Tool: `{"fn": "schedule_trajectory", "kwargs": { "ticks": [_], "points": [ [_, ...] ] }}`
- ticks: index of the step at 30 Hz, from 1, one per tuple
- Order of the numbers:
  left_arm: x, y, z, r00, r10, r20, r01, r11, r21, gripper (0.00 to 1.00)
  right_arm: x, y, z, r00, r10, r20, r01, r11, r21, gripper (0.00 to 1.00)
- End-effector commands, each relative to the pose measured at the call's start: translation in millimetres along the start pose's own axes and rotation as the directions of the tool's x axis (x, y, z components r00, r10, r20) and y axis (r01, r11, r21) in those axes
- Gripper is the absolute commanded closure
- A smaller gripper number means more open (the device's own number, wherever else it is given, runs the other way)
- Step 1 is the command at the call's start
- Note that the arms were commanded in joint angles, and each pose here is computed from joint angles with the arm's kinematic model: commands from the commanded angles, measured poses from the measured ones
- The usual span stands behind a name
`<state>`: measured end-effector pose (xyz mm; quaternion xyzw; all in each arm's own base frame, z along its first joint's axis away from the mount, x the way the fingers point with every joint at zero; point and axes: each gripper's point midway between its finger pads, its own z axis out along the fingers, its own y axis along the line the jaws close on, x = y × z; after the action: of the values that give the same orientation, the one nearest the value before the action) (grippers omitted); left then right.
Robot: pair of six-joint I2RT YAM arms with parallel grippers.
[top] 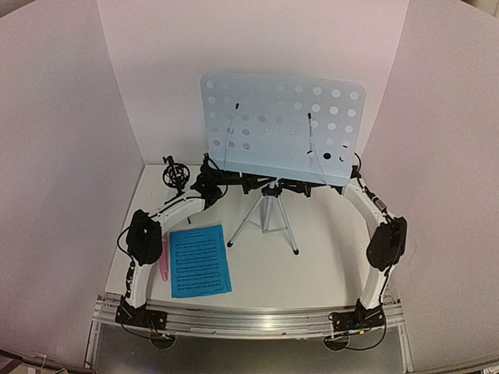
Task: Set up the instrument practice props
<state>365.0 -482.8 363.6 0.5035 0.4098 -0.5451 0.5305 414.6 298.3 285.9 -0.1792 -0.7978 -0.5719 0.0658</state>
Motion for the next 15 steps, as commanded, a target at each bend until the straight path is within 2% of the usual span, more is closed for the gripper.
{"fn": "schedule_trajectory", "kwargs": {
  "ticks": [1,5,7,9,11,13,15],
  "points": [
    [25.4,10.0,2.0,0.998,0.010,-0.055,-0.013,0.999,-0.050,1.00,50.8,17.9,-0.1,0.994,-0.064,-0.094,0.065,0.998,0.009,0.74],
    [24.5,6.5,1.2,0.998,0.011,-0.055,-0.013,0.999,-0.037,1.00,39.7,34.2,-27.6,0.948,-0.313,0.050,0.313,0.950,0.013,0.64],
    [24.3,5.6,1.0,0.998,0.011,-0.055,-0.013,0.999,-0.035,1.00,38.3,34.5,-34.8,0.882,-0.461,0.099,0.457,0.888,0.054,0.61],
    [23.3,5.3,0.9,0.998,0.013,-0.054,-0.015,0.999,-0.035,1.00,36.9,28.3,-41.4,0.789,-0.600,0.130,0.588,0.800,0.119,0.59],
    [22.7,5.2,0.1,0.999,0.009,-0.054,-0.011,0.999,-0.032,1.00,33.9,22.6,-46.8,0.641,-0.756,0.134,0.731,0.654,0.192,0.58],
    [21.8,4.3,-0.7,0.999,0.000,-0.052,-0.002,1.000,-0.026,1.00,32.0,12.3,-49.6,0.448,-0.889,0.095,0.853,0.457,0.253,0.57],
    [20.8,3.8,-2.2,0.999,0.001,-0.050,-0.002,1.000,-0.024,1.00,37.8,13.8,-50.5,0.244,-0.967,0.072,0.935,0.255,0.248,0.54]
  ]
}}
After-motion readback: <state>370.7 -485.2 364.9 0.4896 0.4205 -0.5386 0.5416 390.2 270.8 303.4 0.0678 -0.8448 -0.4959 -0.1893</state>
